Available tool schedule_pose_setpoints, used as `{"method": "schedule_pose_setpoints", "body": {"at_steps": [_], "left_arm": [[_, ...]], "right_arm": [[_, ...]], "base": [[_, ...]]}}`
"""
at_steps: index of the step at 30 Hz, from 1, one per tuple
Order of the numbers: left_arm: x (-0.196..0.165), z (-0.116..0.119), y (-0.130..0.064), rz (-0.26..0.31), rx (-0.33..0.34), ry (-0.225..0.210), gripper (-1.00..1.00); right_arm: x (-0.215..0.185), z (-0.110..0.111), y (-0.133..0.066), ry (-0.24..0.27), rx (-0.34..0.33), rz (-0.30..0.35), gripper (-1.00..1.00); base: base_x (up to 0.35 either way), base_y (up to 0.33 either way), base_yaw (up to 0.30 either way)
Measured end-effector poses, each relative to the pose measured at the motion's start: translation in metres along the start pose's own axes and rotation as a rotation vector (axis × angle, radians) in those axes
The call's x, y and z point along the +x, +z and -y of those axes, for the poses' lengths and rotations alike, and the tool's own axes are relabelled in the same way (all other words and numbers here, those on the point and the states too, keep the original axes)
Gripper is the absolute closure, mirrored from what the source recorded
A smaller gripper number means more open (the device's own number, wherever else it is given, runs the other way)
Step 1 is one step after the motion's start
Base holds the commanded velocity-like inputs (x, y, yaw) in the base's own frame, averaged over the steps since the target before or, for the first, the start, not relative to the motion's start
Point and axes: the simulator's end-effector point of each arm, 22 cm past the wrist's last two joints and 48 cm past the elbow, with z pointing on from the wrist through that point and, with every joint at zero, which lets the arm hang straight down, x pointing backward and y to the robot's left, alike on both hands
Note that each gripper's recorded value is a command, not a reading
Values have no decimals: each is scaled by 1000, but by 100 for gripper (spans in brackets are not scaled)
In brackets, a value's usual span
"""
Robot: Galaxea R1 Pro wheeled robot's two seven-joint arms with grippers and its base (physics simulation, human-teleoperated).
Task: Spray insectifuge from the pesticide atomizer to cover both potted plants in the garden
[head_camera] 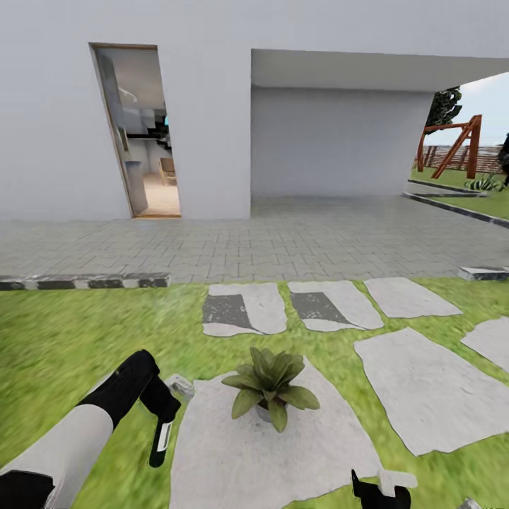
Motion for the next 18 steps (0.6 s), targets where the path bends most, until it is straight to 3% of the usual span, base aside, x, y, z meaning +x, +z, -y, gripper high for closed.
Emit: {"method": "schedule_pose_setpoints", "body": {"at_steps": [9,14,18], "left_arm": [[1,0,0,-4,1,-2,100],[9,1,6,-23,6,-1,100],[20,1,9,-63,2,24,100]], "right_arm": [[0,0,0,0,0,-1,-100],[1,-2,0,-4,-8,-2,-100],[1,-2,0,-7,-12,-2,-100]], "base": [[330,0,-279],[105,0,-29],[5,0,-1]]}}
